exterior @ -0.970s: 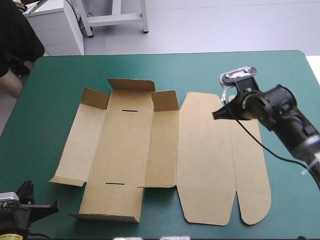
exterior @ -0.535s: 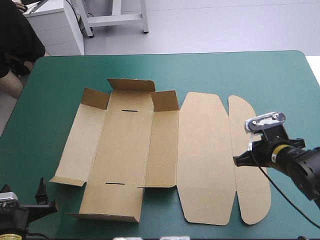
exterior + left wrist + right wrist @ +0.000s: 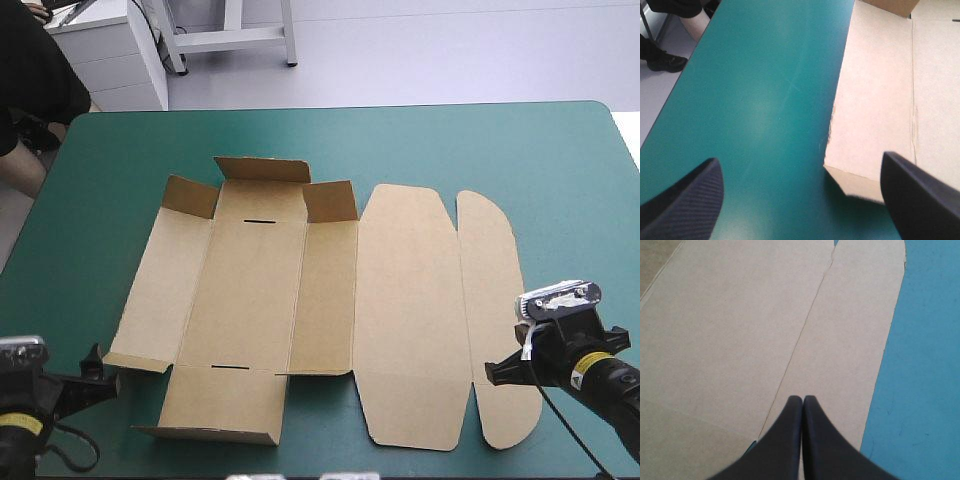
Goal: Fold the box
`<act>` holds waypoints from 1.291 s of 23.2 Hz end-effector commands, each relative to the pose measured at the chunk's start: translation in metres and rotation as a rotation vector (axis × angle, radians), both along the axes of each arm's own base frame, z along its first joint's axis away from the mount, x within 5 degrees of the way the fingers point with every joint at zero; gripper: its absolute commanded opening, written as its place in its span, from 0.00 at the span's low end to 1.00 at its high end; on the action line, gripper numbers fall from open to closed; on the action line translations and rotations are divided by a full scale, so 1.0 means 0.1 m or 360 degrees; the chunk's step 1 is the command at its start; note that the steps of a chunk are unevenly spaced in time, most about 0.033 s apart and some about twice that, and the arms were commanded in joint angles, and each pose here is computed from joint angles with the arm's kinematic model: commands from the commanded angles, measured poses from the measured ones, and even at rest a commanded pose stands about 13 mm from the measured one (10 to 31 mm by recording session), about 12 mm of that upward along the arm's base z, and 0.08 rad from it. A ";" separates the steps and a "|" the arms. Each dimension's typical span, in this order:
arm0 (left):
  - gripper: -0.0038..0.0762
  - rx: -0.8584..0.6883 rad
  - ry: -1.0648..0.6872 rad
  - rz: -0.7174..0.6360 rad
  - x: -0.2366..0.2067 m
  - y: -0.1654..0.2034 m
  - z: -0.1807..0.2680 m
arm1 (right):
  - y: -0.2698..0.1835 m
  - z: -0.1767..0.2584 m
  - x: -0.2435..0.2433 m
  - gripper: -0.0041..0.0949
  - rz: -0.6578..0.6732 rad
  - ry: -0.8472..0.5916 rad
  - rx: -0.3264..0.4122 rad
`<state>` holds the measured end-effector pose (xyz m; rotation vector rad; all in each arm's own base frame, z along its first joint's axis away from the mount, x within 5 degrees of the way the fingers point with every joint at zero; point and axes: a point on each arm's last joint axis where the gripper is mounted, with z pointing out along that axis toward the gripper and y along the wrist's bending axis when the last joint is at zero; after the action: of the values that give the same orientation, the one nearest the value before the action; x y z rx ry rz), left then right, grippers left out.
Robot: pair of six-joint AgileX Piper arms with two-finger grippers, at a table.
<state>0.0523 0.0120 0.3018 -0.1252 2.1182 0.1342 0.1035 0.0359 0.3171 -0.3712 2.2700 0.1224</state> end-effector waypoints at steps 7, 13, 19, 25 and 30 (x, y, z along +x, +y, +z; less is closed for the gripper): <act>0.81 0.0087 0.0358 -0.0121 1.34 0.05 0.50 | -0.04 0.10 -0.08 0.02 0.0000 -0.0088 0.0023; 0.81 -0.0286 0.0614 -0.0307 1.83 0.14 0.21 | -0.05 0.10 -0.09 0.02 0.0020 -0.0107 -0.0010; 0.81 -0.0726 0.0968 -0.0458 2.04 0.36 -0.10 | -0.03 0.11 -0.08 0.02 0.0030 -0.0121 0.0047; 0.81 -0.0773 0.1170 -0.0428 2.23 0.49 -0.50 | -0.01 0.13 -0.08 0.02 0.0039 -0.0138 0.0095; 0.81 -0.0916 0.1184 -0.0464 2.30 0.44 -0.58 | -0.01 0.13 -0.08 0.02 0.0039 -0.0138 0.0095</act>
<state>0.2783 0.0625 0.2249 -0.0925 2.9204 -0.6148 0.0927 0.0346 0.3174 -0.3697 2.2580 0.1760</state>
